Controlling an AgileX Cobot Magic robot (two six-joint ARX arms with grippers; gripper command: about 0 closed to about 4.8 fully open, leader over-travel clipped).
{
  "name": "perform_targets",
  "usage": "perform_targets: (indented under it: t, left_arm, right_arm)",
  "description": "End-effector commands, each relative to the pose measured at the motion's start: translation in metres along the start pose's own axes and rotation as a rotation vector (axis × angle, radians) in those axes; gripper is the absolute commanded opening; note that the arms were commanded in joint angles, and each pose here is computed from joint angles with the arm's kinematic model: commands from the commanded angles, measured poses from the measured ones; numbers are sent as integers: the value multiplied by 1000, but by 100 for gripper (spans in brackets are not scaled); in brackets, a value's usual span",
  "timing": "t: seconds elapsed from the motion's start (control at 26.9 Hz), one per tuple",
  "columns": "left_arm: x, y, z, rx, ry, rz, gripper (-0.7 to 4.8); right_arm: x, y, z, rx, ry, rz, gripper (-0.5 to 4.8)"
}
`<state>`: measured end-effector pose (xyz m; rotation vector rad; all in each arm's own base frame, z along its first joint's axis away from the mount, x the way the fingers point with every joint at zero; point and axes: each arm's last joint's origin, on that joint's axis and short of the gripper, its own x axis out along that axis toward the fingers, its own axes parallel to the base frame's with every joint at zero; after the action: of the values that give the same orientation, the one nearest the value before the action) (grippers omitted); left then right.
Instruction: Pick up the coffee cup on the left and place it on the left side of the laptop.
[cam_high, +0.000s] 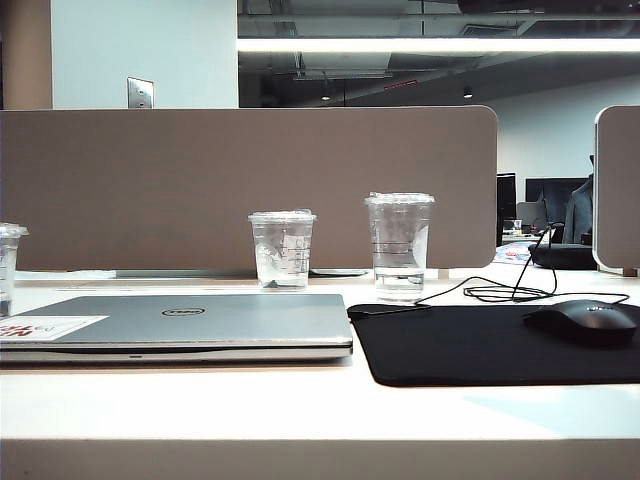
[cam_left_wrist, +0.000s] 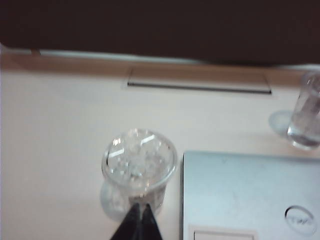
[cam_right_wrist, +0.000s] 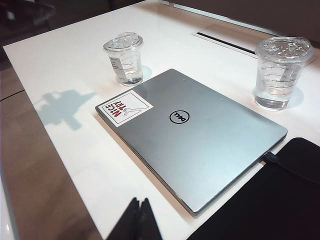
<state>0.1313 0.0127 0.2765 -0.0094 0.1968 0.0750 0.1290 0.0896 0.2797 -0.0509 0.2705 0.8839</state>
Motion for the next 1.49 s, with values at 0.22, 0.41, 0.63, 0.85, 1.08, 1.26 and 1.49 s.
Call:
perform_targets:
  t: [0.22,0.41,0.63,0.85,1.08,1.26,1.49]
  left_arm:
    - [-28,-1,-6,0,-162,-1,-5]
    - [-26,-7,-32,6,-204,-47,-5]
    - [-21,-9,-65,2,-279,-48,-6]
    - [-21,-7,-86,4,-295,-50,-6]
    - [-16,-8,-103,6,-284,-65,-5]
    - [-14,-8,-110,7,-265,-65,-5]
    - [-14,-8,-109,7,-267,-65,-5]
  right_arm:
    - [-1,0,4,-12,-25,-1,-4]
    - [-1,0,4,-12,-25,-1,-4]
    - [-1,0,4,-12,-25,-1,-4]
    - [-1,0,4,-12,-25,-1,-4]
    - [-1,0,4,-12,-26,-1,-4]
    - [-1,0,4,-12,-25,-2,-4]
    - [-1,0,4,-12,-25,-2,-4]
